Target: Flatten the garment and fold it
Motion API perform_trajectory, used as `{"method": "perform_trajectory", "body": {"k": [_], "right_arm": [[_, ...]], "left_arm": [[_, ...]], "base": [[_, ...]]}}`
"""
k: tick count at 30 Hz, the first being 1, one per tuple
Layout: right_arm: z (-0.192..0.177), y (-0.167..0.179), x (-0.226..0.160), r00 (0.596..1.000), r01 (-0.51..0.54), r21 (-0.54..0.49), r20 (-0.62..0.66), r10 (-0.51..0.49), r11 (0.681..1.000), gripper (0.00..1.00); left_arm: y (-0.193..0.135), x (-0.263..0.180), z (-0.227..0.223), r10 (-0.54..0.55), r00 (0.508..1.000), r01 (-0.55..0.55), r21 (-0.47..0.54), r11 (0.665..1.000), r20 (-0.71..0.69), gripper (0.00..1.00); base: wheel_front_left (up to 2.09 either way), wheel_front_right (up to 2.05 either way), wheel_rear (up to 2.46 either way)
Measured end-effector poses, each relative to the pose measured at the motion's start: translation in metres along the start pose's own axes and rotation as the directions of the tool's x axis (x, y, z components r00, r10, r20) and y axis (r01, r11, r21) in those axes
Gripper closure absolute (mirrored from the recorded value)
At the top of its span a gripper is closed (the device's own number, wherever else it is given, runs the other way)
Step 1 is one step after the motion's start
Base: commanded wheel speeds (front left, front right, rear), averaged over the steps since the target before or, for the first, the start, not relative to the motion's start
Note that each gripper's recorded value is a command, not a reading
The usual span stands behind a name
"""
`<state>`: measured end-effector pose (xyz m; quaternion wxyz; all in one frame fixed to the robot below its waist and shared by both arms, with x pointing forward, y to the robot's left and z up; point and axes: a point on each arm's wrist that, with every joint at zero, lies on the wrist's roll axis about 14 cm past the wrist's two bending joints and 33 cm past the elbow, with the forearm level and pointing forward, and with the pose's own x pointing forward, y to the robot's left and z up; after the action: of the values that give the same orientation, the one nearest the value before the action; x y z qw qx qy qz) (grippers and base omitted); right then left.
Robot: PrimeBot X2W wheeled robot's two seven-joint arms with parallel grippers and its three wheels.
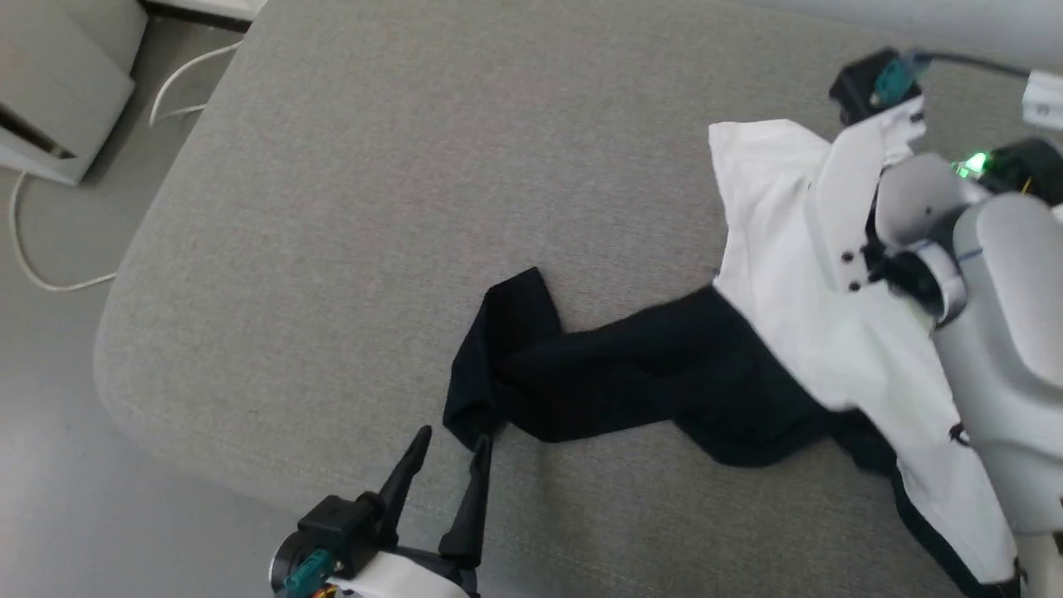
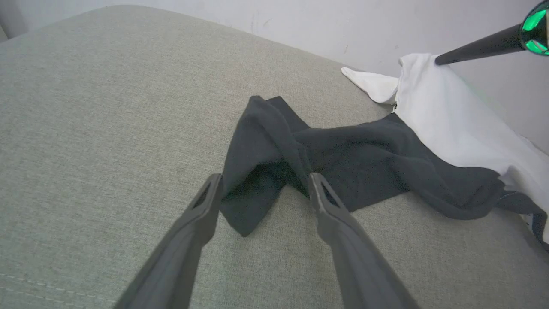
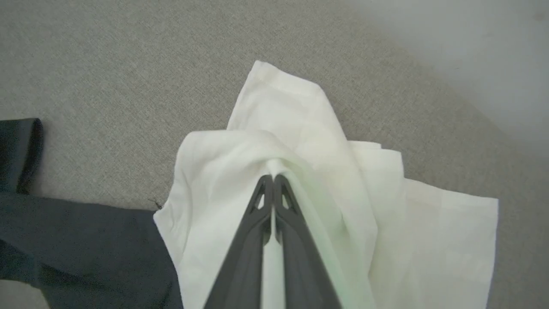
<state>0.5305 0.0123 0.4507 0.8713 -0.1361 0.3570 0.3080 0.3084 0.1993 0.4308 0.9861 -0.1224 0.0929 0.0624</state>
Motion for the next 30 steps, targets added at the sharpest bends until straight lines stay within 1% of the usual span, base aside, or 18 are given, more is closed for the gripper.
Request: {"method": "perform_trajectory", "body": {"k": [2, 3, 5, 6, 7, 10, 14, 16, 19, 22, 24, 27, 30], "right_arm": [[0.013, -0.001, 0.007, 1.000, 0.003, -0.009, 0.021, -0.002, 1.000, 1.00], [0.017, -0.002, 0.011, 1.000, 0.008, -0.021, 0.026, -0.007, 1.000, 0.93], [0.017, -0.005, 0.022, 0.999, 0.025, -0.041, 0.024, -0.024, 0.999, 0.70], [0.014, -0.007, 0.029, 0.999, 0.035, -0.048, 0.015, -0.035, 0.998, 0.54], [0.010, -0.008, 0.036, 0.999, 0.044, -0.057, 0.011, -0.044, 0.997, 0.00], [-0.002, -0.004, 0.055, 0.999, 0.043, -0.058, -0.007, -0.044, 0.997, 0.00], [-0.006, 0.018, 0.073, 1.000, -0.011, -0.018, 0.011, 0.011, 1.000, 0.00], [-0.004, 0.026, 0.075, 0.999, -0.033, 0.006, 0.035, 0.033, 0.999, 0.00], [0.002, 0.026, 0.071, 0.995, -0.045, 0.035, 0.088, 0.041, 0.998, 0.00], [0.012, 0.021, 0.059, 0.986, -0.053, 0.087, 0.165, 0.038, 0.995, 0.00], [0.011, 0.016, 0.047, 0.978, -0.056, 0.127, 0.209, 0.028, 0.990, 0.00], [-0.007, -0.001, 0.023, 0.970, -0.035, 0.206, 0.243, -0.017, 0.978, 0.00], [-0.039, -0.023, -0.011, 0.962, 0.019, 0.295, 0.255, -0.097, 0.955, 0.00]], "left_arm": [[0.000, 0.000, -0.001, 0.003, 1.000, -0.003, -0.004, 1.000, -0.004, 0.00], [0.000, 0.000, -0.003, 0.003, 1.000, -0.004, -0.006, 1.000, -0.009, 0.00], [0.002, -0.003, -0.007, 0.015, 1.000, -0.015, -0.010, 1.000, -0.023, 0.00], [0.003, -0.003, -0.008, 0.019, 1.000, -0.019, -0.011, 1.000, -0.025, 0.00], [0.004, -0.005, -0.008, 0.026, 0.999, -0.026, -0.012, 1.000, -0.027, 0.00], [0.010, -0.010, -0.010, 0.052, 0.998, -0.052, -0.013, 0.999, -0.034, 0.00], [0.020, -0.014, -0.010, 0.088, 0.995, -0.089, -0.008, 0.996, -0.036, 0.00], [0.021, -0.012, -0.008, 0.088, 0.996, -0.088, -0.004, 0.996, -0.030, 0.00], [0.019, -0.007, -0.003, 0.077, 0.997, -0.077, 0.000, 0.997, -0.016, 0.00], [0.017, -0.005, 0.001, 0.063, 0.998, -0.063, 0.006, 0.998, -0.001, 0.00], [0.015, -0.007, 0.000, 0.050, 0.999, -0.050, 0.011, 0.999, -0.005, 0.00], [0.010, -0.009, -0.002, 0.026, 1.000, -0.026, 0.013, 1.000, -0.007, 0.00], [0.006, -0.010, 0.000, 0.002, 1.000, -0.002, 0.023, 1.000, 0.000, 0.00]], "base": [[0.00, 0.00, 0.00], [0.00, 0.00, 0.00], [0.00, 0.00, 0.00], [0.00, 0.00, 0.00], [0.00, 0.00, 0.00], [0.00, 0.00, 0.00], [0.00, 0.00, 0.00], [0.00, 0.00, 0.00], [0.00, 0.00, 0.00], [0.00, 0.00, 0.00], [0.00, 0.00, 0.00], [0.00, 0.00, 0.00], [0.00, 0.00, 0.00]]}}
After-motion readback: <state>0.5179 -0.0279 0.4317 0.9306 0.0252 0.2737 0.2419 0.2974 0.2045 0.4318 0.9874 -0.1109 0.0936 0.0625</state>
